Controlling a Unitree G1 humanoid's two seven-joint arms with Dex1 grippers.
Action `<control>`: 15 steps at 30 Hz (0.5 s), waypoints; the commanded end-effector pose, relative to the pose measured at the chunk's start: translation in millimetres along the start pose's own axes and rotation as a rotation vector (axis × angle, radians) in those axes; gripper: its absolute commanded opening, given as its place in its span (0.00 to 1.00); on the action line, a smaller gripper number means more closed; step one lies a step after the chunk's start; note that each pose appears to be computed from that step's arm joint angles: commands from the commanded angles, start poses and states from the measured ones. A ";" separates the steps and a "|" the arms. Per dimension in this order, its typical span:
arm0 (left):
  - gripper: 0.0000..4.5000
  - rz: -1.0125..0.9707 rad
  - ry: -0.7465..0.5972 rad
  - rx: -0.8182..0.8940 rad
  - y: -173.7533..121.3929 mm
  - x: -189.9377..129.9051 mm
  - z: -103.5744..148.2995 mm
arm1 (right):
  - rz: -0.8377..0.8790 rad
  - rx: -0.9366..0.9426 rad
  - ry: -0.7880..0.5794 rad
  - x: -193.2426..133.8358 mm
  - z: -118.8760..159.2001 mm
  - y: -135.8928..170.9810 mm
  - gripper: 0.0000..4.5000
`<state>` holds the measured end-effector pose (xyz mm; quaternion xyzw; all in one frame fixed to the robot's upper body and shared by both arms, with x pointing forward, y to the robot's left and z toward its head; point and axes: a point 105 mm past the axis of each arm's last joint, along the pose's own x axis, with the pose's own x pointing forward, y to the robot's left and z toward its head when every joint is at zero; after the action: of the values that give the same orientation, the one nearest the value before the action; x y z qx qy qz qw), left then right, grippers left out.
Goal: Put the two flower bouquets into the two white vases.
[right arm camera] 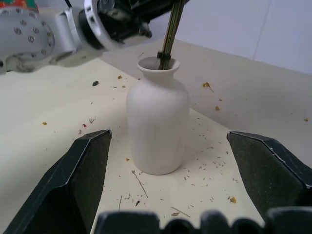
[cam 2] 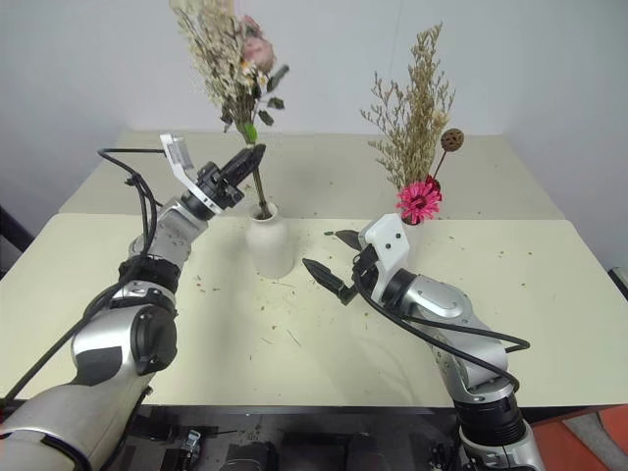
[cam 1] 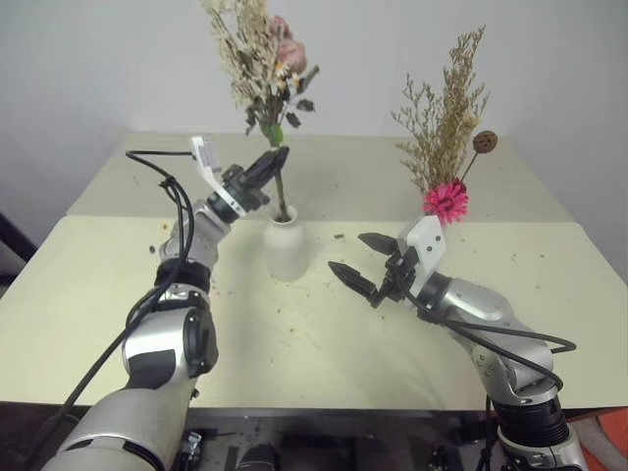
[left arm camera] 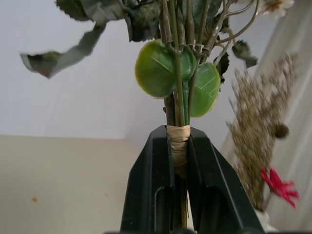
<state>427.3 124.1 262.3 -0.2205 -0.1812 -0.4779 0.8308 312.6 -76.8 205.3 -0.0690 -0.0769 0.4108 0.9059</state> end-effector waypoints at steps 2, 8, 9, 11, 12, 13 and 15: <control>0.03 -0.078 -0.040 0.112 -14.0 4.3 13.3 | 0.004 -0.060 -0.063 -2.9 15.9 0.1 1.00; 0.03 -0.069 -0.052 0.152 -15.3 -10.2 7.2 | 0.005 -0.055 -0.061 -2.6 13.1 -0.3 1.00; 0.03 -0.069 -0.050 0.148 -15.4 -12.1 6.4 | 0.007 -0.054 -0.059 -2.3 12.4 -0.2 1.00; 0.03 -0.072 -0.047 0.144 -16.2 -14.1 5.2 | 0.011 -0.053 -0.055 -2.0 11.7 -0.1 1.00; 0.03 -0.071 -0.045 0.147 -16.5 -14.3 4.6 | 0.014 -0.053 -0.054 -1.8 11.3 0.0 1.00; 0.10 -0.070 -0.042 0.150 -16.6 -14.3 3.7 | 0.016 -0.054 -0.051 -1.4 10.9 0.1 1.00; 0.23 -0.078 -0.028 0.163 -17.9 -15.0 1.4 | 0.019 -0.055 -0.045 -0.1 9.6 0.2 1.00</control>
<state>409.4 129.1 249.2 -0.1712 -0.2201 -0.4815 0.8309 312.9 -76.9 204.5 -0.0772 -0.0828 0.4171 0.9018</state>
